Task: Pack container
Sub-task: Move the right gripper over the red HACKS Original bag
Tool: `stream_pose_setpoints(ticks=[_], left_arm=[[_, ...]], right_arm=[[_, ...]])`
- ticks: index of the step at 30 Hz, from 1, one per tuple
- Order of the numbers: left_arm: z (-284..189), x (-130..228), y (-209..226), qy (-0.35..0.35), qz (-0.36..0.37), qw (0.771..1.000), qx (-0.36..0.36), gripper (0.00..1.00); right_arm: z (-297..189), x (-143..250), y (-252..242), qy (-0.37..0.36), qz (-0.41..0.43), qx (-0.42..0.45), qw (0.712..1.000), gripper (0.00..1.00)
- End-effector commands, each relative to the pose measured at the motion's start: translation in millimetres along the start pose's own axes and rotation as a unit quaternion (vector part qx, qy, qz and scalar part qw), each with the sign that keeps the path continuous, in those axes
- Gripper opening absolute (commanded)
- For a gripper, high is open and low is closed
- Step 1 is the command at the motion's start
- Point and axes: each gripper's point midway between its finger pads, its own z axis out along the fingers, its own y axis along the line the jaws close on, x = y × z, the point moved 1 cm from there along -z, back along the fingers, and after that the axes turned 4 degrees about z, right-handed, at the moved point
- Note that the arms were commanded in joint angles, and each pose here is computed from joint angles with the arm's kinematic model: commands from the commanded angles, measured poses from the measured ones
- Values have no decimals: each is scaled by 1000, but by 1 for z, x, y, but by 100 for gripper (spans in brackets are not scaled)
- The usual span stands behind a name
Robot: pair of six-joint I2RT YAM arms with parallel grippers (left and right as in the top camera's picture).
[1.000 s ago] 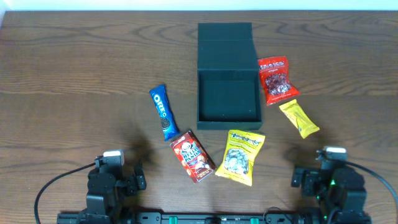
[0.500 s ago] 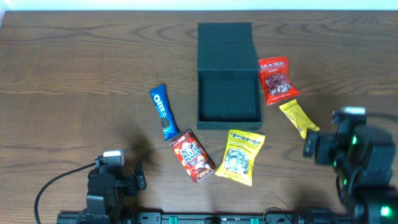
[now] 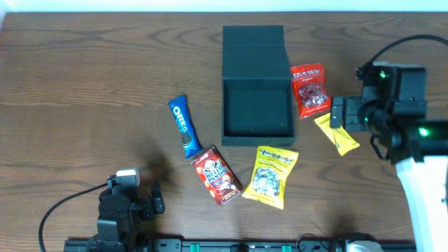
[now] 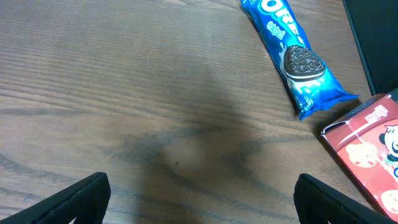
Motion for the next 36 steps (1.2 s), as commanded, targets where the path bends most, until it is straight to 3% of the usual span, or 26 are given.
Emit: stream_pose_setpoints(ticks=[1,7,23,36], left_arm=[[8,18,1,30,11,999,-3,95],[8,18,1,30,11,999,-3,95],[8,18,1,30,11,999,-3,95],[8,18,1,30,11,999,-3,95]], right_arm=[[11,3,8,26,-11,-17,999,99],[38,9,7,89,-21,-12,996,99],[127,-31,-7,191,-9,6,982,99],[177,-11,-5,236,-69,-26,969,99]])
